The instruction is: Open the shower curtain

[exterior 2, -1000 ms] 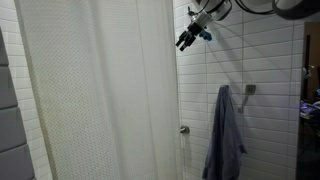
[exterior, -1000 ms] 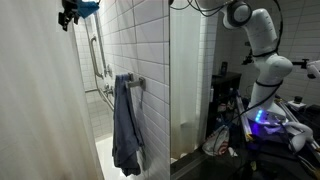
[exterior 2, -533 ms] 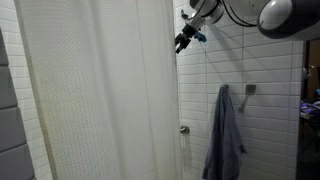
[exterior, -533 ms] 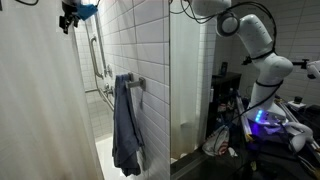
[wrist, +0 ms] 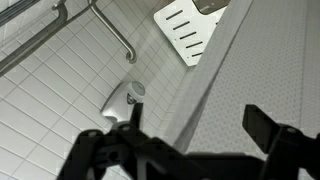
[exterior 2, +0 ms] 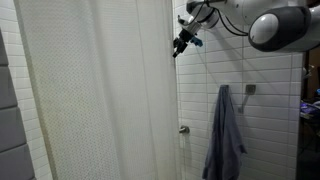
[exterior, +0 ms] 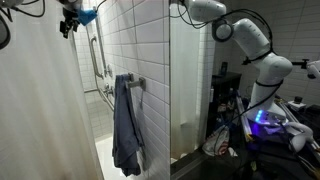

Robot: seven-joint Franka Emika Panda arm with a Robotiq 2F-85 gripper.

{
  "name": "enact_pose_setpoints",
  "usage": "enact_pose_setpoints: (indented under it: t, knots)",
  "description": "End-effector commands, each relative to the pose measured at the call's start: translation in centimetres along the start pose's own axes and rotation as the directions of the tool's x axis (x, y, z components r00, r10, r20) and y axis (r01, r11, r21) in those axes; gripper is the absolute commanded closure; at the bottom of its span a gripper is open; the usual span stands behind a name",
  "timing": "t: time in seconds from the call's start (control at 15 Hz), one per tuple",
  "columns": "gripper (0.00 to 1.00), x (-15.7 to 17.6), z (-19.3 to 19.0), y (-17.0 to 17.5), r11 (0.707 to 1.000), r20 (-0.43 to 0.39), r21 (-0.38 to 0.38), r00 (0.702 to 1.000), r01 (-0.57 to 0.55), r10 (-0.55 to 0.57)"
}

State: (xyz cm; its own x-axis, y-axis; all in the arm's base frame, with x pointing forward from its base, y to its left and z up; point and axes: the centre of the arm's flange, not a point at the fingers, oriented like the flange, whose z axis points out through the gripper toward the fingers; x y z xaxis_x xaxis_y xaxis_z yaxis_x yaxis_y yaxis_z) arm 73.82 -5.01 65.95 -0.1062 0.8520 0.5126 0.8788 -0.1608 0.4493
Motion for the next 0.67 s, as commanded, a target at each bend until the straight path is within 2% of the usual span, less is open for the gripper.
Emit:
enact_pose_setpoints:
  t: [0.0, 0.07, 0.6]
  knots:
    - [0.26, 0.7, -0.2, 4.6, 1.000, 0.026, 0.008, 1.000, 0.003, -0.003]
    - [0.31, 0.7, -0.3, 4.5, 1.000, 0.030, 0.008, 1.000, 0.004, -0.004]
    - [0.94, 0.1, -0.7, 3.4, 1.000, 0.054, 0.016, 0.999, 0.004, -0.004]
